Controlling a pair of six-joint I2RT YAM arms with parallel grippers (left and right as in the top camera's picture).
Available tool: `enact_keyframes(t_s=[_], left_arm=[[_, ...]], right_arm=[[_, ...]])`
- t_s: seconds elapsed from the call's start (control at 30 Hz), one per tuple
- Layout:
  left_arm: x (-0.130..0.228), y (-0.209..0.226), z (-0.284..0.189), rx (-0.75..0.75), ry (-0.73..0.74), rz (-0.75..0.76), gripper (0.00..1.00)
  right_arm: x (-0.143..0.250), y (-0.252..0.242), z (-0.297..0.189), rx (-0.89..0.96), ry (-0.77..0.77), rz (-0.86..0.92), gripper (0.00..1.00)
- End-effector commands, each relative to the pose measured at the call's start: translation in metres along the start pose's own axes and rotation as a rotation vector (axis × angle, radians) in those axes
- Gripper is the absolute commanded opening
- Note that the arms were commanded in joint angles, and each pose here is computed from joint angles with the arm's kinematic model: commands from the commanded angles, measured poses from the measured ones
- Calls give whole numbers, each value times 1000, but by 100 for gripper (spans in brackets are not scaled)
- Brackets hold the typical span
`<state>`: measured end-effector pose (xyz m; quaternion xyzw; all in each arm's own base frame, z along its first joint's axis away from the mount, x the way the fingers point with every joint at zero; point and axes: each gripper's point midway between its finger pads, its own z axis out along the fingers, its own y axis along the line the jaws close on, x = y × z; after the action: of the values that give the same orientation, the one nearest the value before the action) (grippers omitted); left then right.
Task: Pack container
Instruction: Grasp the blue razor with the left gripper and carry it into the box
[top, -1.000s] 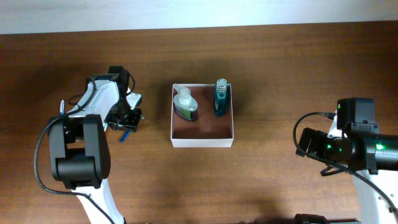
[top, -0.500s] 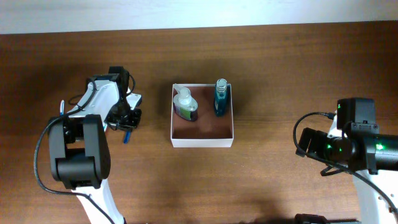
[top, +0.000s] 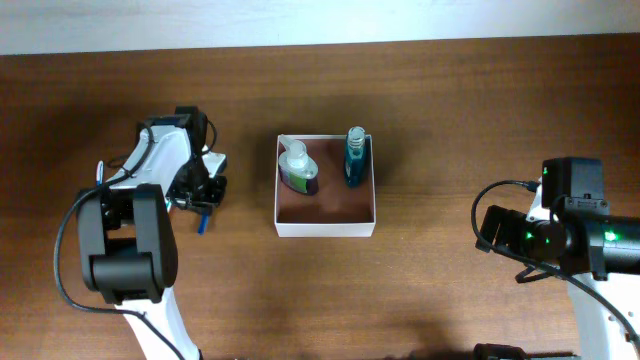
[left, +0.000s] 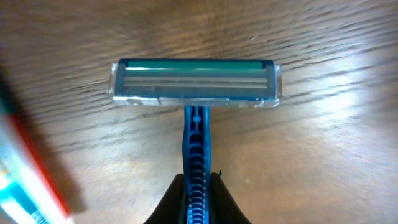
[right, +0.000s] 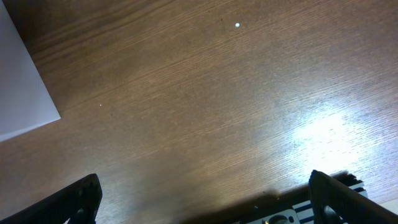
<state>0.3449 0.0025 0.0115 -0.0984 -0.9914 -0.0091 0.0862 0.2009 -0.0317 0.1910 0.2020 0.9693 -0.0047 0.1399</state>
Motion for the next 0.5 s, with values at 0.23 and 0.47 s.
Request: enact_keyframes(t_s=[0.23,0.47], left_arm=[[9,-78,-211,-84,-628,278,1],[36,-170,-235,-122,-727,740,1]], right_arm=[[0,-1,2,14,-3,-15,99],[0,-1,2,14,-3,-15,99]])
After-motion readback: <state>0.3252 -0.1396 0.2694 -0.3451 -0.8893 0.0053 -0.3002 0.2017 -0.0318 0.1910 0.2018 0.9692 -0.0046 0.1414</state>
